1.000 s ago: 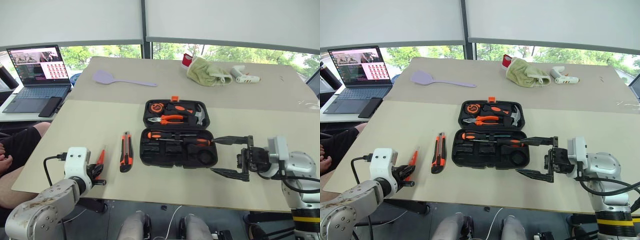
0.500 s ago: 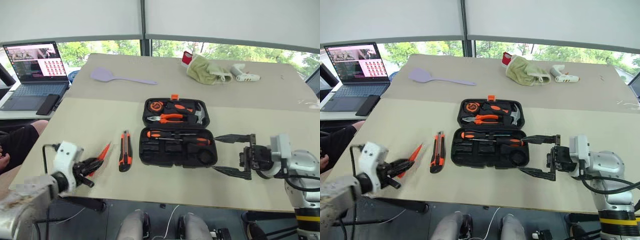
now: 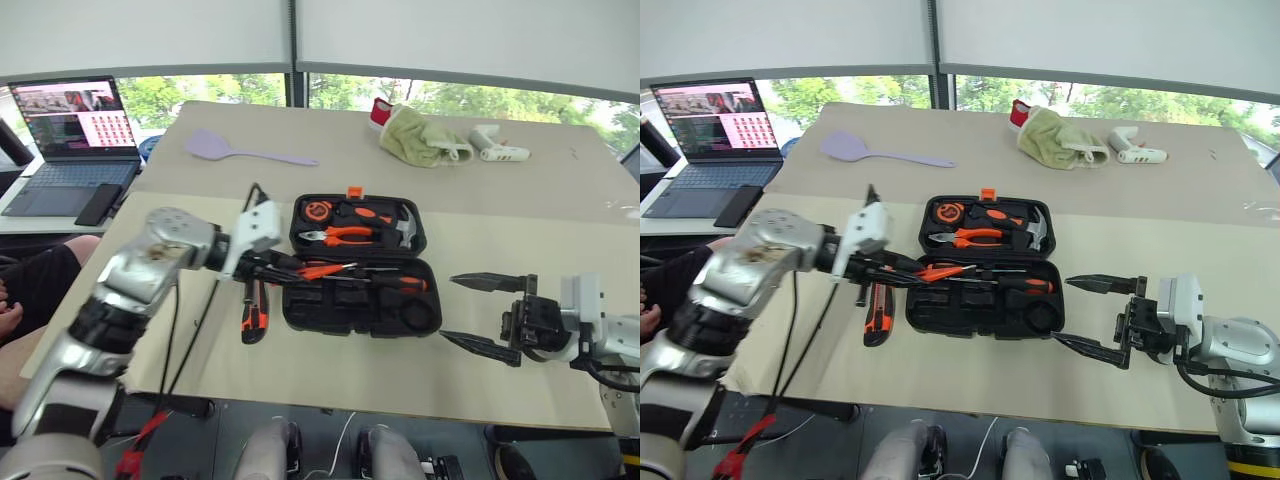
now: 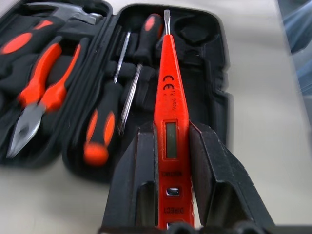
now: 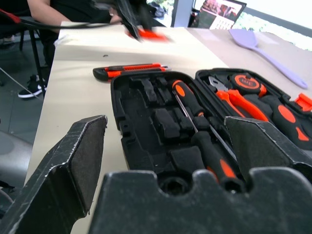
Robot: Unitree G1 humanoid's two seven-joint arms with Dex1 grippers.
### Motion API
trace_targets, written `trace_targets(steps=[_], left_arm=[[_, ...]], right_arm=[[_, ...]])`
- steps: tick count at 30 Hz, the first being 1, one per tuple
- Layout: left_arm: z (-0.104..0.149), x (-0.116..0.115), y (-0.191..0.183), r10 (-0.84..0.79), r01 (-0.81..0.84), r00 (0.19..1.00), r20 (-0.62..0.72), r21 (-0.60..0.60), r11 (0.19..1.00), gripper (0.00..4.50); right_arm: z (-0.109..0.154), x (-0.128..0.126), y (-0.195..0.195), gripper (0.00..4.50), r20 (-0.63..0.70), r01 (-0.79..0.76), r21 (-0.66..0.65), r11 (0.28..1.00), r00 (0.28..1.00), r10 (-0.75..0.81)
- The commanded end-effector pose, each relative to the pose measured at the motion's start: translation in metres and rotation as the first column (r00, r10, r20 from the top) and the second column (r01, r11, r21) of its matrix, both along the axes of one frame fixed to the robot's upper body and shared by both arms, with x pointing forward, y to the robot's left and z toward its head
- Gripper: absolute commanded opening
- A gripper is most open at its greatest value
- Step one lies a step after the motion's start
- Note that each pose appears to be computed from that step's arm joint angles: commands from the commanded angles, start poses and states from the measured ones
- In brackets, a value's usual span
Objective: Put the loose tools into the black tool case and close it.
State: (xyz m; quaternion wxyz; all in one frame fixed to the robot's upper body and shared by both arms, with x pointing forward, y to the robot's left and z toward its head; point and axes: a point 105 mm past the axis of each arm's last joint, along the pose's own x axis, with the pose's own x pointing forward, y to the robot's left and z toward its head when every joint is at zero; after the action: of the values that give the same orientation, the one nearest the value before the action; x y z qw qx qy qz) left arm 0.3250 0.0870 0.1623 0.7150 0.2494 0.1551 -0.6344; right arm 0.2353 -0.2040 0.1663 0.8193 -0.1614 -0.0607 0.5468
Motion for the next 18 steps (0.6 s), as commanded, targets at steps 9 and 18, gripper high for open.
trace_targets(steps=[9, 18], left_arm=[[-0.021, 0.030, -0.024, -0.080, 0.064, 0.994, 0.077, 0.192, 0.979, 0.45], [-0.035, 0.017, -0.013, -0.105, 0.094, 0.994, 0.025, 0.283, 0.955, 0.45]], right_arm=[[0.019, 0.004, -0.004, 4.50, 0.040, 0.051, -0.043, 0.998, 0.998, -0.049], [0.021, 0.008, -0.001, 4.50, 0.049, 0.056, -0.044, 0.997, 0.997, -0.054]])
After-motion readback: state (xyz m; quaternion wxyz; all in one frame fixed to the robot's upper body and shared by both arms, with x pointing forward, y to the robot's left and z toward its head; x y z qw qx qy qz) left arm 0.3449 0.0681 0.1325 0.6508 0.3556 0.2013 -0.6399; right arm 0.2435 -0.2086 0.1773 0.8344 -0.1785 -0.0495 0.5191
